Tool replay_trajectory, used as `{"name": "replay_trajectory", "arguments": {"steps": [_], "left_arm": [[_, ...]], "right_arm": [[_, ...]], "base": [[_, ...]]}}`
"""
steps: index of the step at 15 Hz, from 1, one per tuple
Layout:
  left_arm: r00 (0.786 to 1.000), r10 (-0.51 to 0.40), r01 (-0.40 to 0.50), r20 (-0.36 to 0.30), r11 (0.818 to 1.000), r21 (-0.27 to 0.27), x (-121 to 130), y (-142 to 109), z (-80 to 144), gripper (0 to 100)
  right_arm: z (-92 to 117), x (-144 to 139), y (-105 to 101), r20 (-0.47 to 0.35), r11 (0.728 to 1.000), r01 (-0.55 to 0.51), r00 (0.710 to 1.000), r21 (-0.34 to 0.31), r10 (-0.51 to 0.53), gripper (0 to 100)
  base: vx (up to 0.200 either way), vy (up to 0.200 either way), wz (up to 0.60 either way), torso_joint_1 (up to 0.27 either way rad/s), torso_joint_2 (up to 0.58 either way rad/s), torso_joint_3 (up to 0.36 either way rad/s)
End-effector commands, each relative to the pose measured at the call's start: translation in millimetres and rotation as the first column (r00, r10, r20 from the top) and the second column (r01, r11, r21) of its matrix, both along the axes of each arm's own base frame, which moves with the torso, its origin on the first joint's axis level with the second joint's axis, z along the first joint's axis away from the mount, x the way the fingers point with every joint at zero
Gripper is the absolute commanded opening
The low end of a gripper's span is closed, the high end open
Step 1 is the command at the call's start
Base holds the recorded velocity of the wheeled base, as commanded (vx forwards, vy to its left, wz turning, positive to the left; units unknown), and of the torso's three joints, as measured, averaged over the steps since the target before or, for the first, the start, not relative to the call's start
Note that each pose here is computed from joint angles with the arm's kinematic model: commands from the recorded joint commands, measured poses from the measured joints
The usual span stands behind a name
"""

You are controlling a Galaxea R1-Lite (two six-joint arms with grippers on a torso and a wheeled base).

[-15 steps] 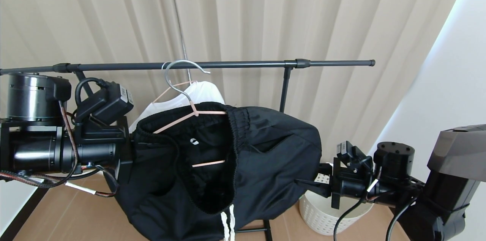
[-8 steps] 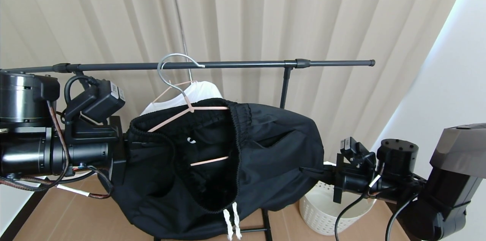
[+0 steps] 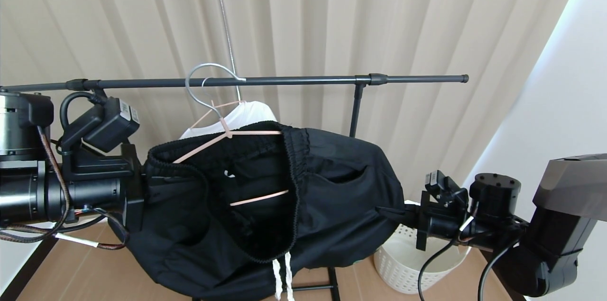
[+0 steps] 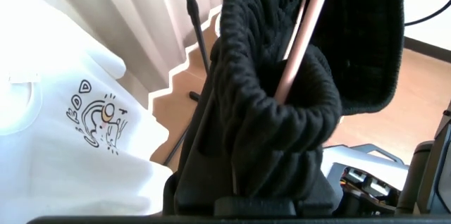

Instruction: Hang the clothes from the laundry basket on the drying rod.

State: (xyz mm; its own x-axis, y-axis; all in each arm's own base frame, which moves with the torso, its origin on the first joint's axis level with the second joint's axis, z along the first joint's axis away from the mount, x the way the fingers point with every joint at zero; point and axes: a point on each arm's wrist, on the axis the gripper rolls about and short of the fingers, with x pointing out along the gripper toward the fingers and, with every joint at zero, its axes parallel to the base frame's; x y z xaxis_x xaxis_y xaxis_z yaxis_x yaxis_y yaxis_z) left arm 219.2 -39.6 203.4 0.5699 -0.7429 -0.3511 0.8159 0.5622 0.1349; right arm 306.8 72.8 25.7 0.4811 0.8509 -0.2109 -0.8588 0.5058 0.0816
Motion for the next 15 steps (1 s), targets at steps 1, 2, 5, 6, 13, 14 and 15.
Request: {"name": "replay_trajectory", "arguments": {"steps": [1, 2, 5, 6, 13, 14, 15], "left_arm": [[1.0, 0.007, -0.006, 0.006, 1.0, -0.015, -4, 3, 3, 0], [1.0, -0.005, 0.005, 0.005, 0.999, -0.033, -5, 6, 4, 0], [1.0, 0.001, -0.001, 0.0, 0.999, -0.043, -6, 11, 4, 0], [1.0, 0.002, -0.002, -0.003, 0.999, -0.044, -7, 12, 3, 0], [0.999, 0.04, -0.04, 0.006, 0.998, -0.049, -14, 20, 5, 0], [0.999, 0.042, -0.042, 0.007, 0.998, -0.05, -15, 20, 5, 0], [0.999, 0.044, -0.044, 0.002, 0.998, -0.05, -15, 20, 4, 0]], "right_arm": [[-4, 3, -2, -0.009, 1.0, 0.008, 1.0, -0.001, -0.008, 0], [-5, 3, -2, -0.014, 1.0, 0.008, 1.0, -0.002, -0.008, 0], [-8, 5, -3, -0.024, 1.0, 0.011, 1.0, -0.004, -0.011, 0], [-8, 5, -3, -0.026, 1.0, 0.011, 1.0, -0.005, -0.011, 0], [-12, 9, -7, -0.04, 1.0, 0.026, 0.999, -0.007, -0.027, 0], [-12, 10, -7, -0.038, 1.0, 0.026, 0.999, -0.007, -0.027, 0], [-12, 10, -7, -0.04, 1.0, 0.026, 0.999, -0.007, -0.027, 0]], "base": [[0.0, 0.0, 0.0, 0.0, 0.0, 0.0], [0.0, 0.0, 0.0, 0.0, 0.0, 0.0], [0.0, 0.0, 0.0, 0.0, 0.0, 0.0], [0.0, 0.0, 0.0, 0.0, 0.0, 0.0], [0.0, 0.0, 0.0, 0.0, 0.0, 0.0], [0.0, 0.0, 0.0, 0.0, 0.0, 0.0], [0.0, 0.0, 0.0, 0.0, 0.0, 0.0]]}}
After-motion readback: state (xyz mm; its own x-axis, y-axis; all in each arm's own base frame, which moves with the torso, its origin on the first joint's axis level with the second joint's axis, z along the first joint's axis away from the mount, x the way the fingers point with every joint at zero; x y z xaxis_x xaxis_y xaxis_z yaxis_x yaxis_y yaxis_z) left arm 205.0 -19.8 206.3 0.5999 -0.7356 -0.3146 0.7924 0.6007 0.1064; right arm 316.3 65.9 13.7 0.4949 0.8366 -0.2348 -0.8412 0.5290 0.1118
